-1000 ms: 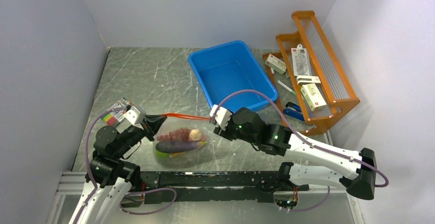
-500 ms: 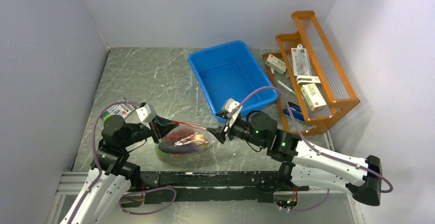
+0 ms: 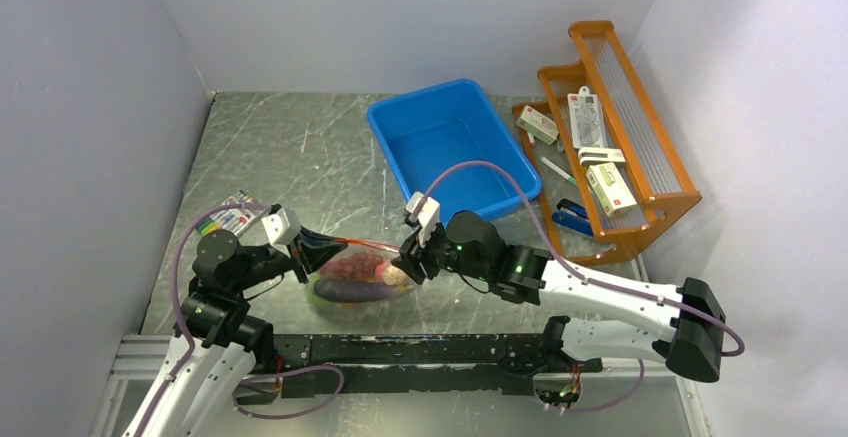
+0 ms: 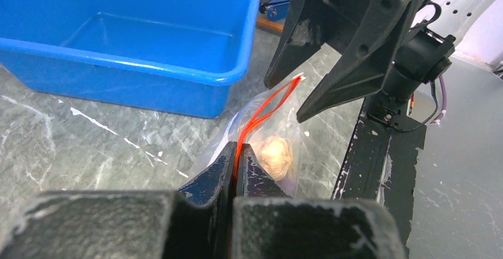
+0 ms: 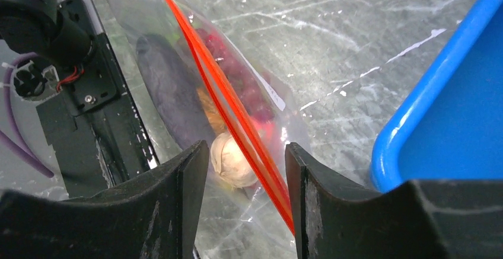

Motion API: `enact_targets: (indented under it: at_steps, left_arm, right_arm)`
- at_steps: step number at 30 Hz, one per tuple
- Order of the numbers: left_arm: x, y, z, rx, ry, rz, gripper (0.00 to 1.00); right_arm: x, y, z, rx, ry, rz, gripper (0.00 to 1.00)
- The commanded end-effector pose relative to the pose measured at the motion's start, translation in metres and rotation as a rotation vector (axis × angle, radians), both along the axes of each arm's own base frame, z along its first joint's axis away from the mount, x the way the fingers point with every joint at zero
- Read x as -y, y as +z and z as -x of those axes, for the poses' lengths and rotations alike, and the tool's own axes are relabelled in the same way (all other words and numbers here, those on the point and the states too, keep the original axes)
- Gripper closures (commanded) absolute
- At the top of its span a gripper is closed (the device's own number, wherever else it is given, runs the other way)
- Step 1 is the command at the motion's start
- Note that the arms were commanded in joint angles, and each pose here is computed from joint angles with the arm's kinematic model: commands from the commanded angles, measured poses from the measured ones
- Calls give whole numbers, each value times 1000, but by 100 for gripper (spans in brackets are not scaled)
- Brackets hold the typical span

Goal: Open the zip-top bag and remove the fake food
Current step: Open the zipper of the food storage bag at the center of the board.

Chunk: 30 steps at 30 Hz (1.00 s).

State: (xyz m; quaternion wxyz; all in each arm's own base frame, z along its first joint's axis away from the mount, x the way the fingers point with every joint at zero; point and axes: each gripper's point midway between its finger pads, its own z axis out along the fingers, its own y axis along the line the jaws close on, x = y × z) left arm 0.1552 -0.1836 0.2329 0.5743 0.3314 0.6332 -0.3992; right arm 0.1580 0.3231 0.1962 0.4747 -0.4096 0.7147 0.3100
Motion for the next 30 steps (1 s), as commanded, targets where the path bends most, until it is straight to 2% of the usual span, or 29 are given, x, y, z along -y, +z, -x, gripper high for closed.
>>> enact_targets:
  at_steps: [1,5,7,16,19,24,28,30]
  left_arm:
    - [3,8,3,47,-39,4,93]
    - [4,6,3,35,-48,0,93]
    - [4,6,2,32,-47,-1,93]
    - [5,7,5,40,-57,1,93]
    - [4,7,4,43,-45,1,93]
    - [4,7,3,42,-47,0,93]
    - [4,5,2,33,-43,-3,92]
    - [3,6,1,31,-37,-4,88]
  right_arm:
    - [-9,7,-6,-2,-10,-18,49]
    - [-14,18,-11,-7,-30,-23,48]
    - [-15,23,-15,1,-50,-34,43]
    - [-10,7,-28,-18,-161,-53,45]
    - [-5,-1,-35,-12,-204,-17,49]
    - [-10,-13,-33,-30,-182,25,58]
    - [-19,-19,-26,-57,-122,46,70]
    - [-24,-18,-22,-76,-94,36,78]
